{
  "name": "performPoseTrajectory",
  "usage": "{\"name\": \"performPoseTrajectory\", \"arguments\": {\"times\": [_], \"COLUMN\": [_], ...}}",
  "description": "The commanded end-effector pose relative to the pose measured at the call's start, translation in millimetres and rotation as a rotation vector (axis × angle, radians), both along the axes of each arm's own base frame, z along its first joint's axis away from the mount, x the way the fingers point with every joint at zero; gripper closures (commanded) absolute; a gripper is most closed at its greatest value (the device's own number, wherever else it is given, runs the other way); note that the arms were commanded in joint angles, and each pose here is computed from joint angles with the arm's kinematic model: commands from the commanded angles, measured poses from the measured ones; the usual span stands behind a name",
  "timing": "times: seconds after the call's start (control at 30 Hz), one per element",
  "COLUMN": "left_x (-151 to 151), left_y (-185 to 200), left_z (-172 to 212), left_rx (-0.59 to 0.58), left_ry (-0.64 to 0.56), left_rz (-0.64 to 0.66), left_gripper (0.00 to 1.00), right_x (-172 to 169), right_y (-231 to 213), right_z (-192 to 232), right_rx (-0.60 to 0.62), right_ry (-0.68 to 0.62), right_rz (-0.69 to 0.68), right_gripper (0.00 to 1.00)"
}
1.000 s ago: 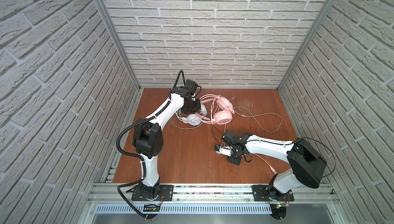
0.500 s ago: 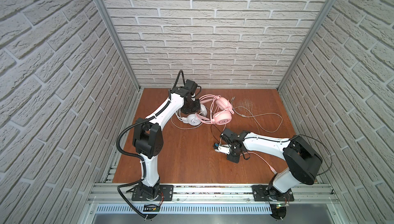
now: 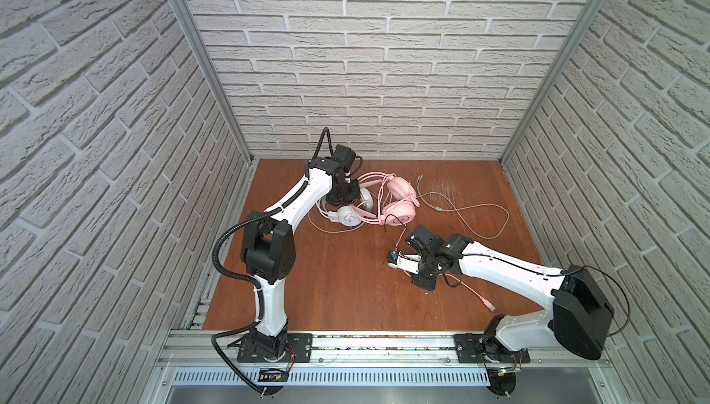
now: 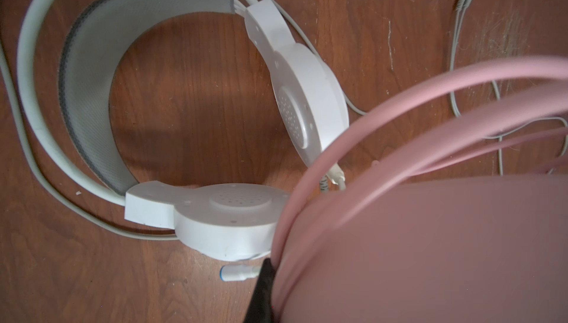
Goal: Wrap the headphones
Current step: 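Lift the pink cable with the right gripper up over the pink headset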
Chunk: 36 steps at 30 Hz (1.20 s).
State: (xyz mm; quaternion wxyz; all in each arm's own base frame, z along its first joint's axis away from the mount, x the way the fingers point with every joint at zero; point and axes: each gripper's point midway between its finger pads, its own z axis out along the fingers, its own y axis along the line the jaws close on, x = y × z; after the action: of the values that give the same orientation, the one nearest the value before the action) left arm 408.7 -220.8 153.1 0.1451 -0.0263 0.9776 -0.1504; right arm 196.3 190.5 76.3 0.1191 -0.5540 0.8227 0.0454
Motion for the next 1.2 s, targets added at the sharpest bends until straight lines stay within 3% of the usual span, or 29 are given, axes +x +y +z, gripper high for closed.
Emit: {"name": "performPoseTrajectory", "arguments": {"times": [0.0, 0.67, 1.17], "left_x": [13.5, 6.5, -4.4], "left_y": [-6.1, -22.0, -23.9], "left_z": [23.0, 10.9, -2.9], "left_rx": [-0.050, 0.002, 0.082], "left_ry": [-0.060, -0.030, -0.005], "left_rz": [0.013, -0.024, -0.073], "left_gripper": [1.00, 1.00, 1.00], "right_x": [-1.5, 20.6, 59.4], "right_y": [7.5, 48.4, 57.4], "right_z": [24.2, 90.5, 126.2], "right_rx": [0.056, 0.155, 0.194], "right_ry": [-0.023, -0.078, -0.192], "right_rz": [0.040, 0.208, 0.164], "right_gripper": [0.94, 0.95, 0.94]}}
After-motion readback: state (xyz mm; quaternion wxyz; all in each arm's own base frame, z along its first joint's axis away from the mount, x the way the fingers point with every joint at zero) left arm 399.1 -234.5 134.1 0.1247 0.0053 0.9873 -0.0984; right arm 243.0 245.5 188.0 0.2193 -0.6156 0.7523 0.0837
